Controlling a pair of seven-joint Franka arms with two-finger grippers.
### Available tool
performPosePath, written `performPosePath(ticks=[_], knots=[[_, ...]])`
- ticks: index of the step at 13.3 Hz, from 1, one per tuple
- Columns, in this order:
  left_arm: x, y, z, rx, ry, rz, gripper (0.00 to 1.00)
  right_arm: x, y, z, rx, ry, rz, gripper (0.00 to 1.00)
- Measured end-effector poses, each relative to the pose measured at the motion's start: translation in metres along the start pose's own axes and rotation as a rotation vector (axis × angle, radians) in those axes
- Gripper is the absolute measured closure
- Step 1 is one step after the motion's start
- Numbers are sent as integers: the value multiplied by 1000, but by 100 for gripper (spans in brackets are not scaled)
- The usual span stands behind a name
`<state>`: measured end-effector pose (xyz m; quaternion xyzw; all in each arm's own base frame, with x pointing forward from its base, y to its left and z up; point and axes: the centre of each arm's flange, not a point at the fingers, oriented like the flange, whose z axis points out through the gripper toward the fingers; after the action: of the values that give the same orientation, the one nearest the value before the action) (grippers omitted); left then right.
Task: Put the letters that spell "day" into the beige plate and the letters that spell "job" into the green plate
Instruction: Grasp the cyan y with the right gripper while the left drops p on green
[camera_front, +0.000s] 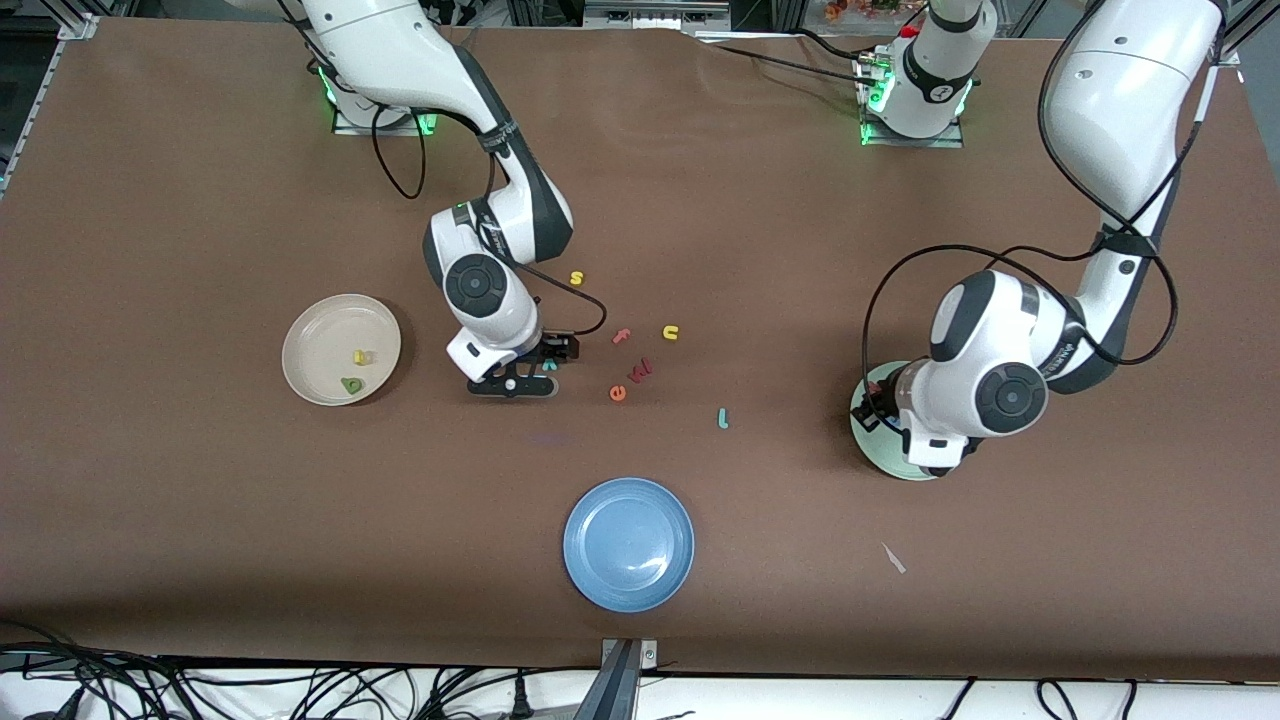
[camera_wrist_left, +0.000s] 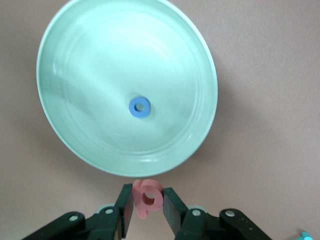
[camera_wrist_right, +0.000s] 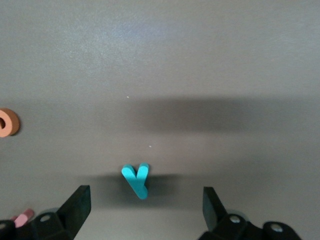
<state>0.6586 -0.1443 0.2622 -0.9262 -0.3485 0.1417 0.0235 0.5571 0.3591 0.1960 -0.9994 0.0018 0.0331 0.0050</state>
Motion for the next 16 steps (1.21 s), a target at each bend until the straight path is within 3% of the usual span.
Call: performPosePath(ticks=[6,7,11,12,16], knots=[[33,-26,1,-6,-10,74,71,2,-3,13,-5,12,-4,15],[38,-30,2,-4,-9,81,71,2,-4,14,-7,11,-5,22],[53,-40,15,52,34,116,71,-2,-9,18,-10,11,-4,32],[55,-40,22,54,30,117,71,-3,-10,18,-10,11,-3,37],[58,-37,65,79,-21,131,71,-3,-12,18,-10,12,6,43]])
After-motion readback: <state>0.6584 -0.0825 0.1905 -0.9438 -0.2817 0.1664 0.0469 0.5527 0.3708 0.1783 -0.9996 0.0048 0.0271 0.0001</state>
